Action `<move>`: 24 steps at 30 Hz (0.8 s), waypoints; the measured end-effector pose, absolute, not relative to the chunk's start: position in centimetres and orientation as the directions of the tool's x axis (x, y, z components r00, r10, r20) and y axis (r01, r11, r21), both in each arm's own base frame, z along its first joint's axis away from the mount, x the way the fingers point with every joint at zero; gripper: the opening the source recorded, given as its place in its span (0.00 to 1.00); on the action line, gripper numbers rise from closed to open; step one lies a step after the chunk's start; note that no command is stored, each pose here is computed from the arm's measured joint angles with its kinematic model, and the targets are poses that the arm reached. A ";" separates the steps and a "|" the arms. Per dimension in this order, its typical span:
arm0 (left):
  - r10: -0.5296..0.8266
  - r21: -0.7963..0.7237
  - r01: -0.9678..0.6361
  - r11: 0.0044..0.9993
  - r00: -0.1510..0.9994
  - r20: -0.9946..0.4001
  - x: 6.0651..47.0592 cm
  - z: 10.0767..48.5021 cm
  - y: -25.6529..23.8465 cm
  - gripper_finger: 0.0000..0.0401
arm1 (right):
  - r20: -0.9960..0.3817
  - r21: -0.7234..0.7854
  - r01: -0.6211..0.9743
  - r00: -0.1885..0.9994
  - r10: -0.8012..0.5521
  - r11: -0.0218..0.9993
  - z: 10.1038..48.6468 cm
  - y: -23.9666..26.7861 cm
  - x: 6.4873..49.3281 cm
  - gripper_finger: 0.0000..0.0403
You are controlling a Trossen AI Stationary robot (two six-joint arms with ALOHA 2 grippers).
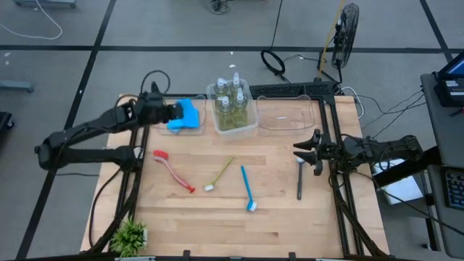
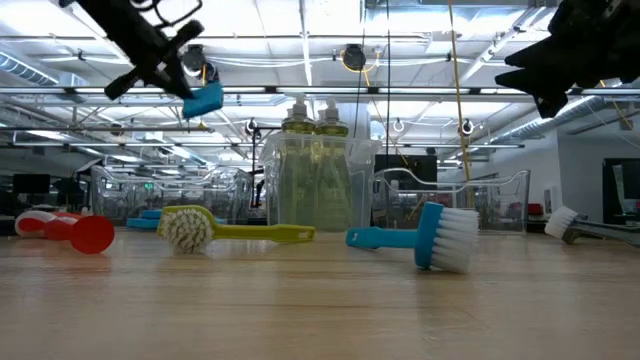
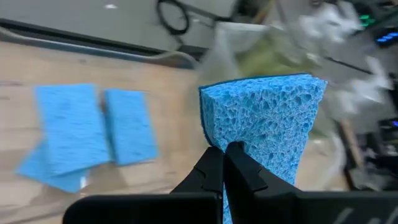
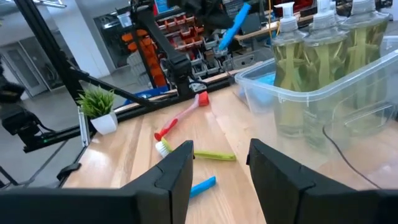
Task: Pick & Place Kitchen Sink Supplies
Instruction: Put the blue sponge into the left transparent bin
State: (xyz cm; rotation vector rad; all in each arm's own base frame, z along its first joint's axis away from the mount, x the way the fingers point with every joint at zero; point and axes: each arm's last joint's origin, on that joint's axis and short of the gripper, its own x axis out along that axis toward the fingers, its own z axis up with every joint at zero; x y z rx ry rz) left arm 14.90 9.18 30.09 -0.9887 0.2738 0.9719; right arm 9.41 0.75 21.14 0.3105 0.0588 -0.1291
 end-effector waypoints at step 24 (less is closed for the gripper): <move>0.467 -0.307 -0.952 -0.009 0.267 -0.843 10.9 24.6 19.0 0.00 | -0.086 0.354 0.168 0.985 -0.147 0.920 21.0 0.7 9.4 0.35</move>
